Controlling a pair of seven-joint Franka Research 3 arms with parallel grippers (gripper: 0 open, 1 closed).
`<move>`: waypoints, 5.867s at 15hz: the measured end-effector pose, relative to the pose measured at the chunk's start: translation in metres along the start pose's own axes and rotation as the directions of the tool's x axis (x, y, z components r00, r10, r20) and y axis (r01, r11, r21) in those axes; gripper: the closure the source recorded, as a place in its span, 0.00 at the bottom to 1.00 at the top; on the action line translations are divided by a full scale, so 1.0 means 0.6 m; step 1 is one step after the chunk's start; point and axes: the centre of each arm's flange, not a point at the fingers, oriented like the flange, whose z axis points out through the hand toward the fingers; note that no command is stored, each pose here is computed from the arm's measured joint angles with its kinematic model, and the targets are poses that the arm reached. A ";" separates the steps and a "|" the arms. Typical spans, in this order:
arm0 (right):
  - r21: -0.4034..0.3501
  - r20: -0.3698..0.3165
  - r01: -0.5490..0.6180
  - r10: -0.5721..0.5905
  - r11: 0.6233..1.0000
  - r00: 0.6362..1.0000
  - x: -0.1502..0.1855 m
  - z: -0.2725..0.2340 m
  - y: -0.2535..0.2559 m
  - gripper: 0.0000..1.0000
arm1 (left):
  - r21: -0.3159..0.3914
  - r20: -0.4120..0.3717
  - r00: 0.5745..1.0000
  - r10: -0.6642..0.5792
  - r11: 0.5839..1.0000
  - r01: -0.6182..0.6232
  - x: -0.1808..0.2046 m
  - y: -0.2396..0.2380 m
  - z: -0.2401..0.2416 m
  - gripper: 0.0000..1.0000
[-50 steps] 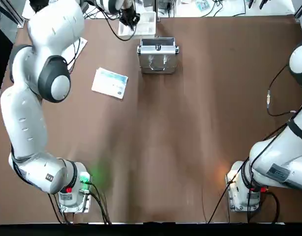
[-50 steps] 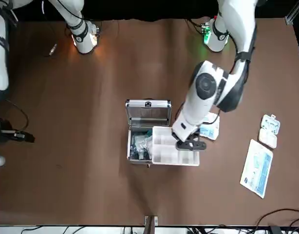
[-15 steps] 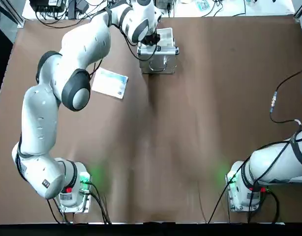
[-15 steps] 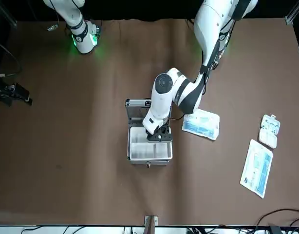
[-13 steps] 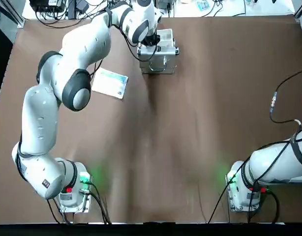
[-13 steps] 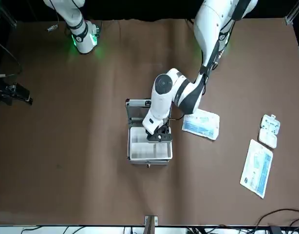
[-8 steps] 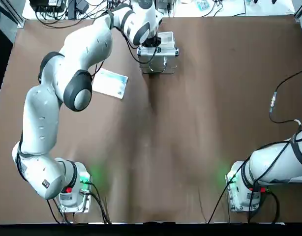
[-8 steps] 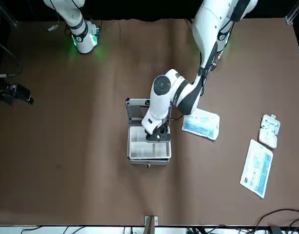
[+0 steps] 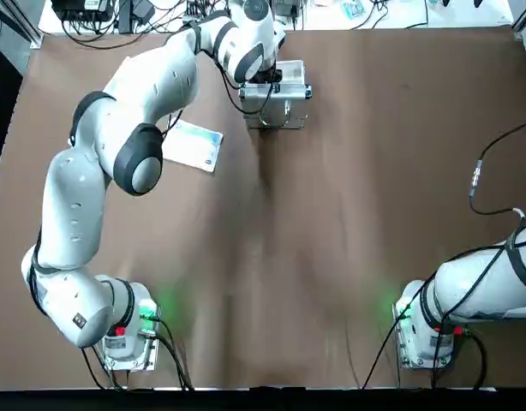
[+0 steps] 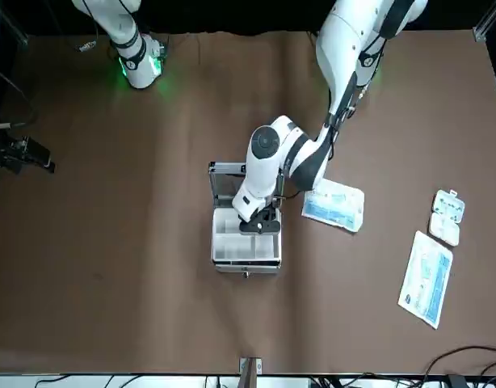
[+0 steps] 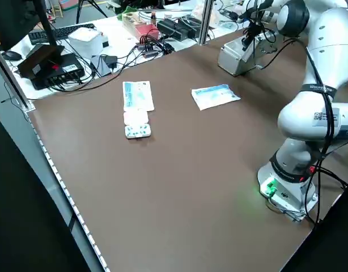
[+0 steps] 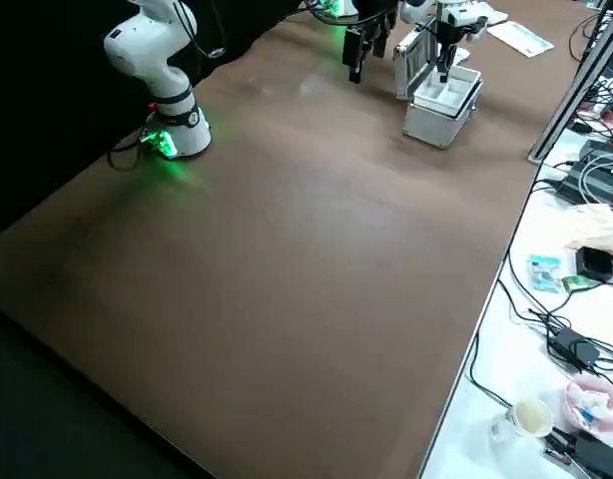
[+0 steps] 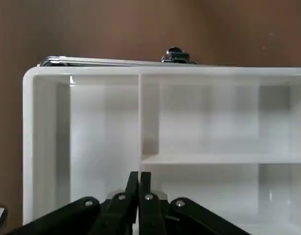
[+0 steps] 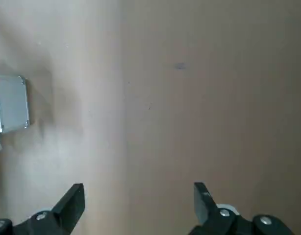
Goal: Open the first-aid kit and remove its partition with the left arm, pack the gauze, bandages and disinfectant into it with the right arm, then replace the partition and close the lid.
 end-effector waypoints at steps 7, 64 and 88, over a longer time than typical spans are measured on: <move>0.000 0.001 0.000 0.000 1.000 1.000 0.000 0.001 0.000 0.02 | 0.006 0.006 1.000 0.023 1.000 -0.023 -0.001 0.000 0.000 0.96; -0.001 -0.017 -0.018 0.018 1.000 1.000 0.002 -0.004 0.018 0.02 | 0.047 0.273 0.962 -0.026 0.999 0.014 -0.028 -0.053 -0.352 0.99; -0.003 -0.026 0.068 -0.068 0.998 0.997 0.004 -0.005 0.012 0.02 | -0.125 0.123 0.983 -0.135 0.981 0.151 0.040 -0.030 -0.210 0.99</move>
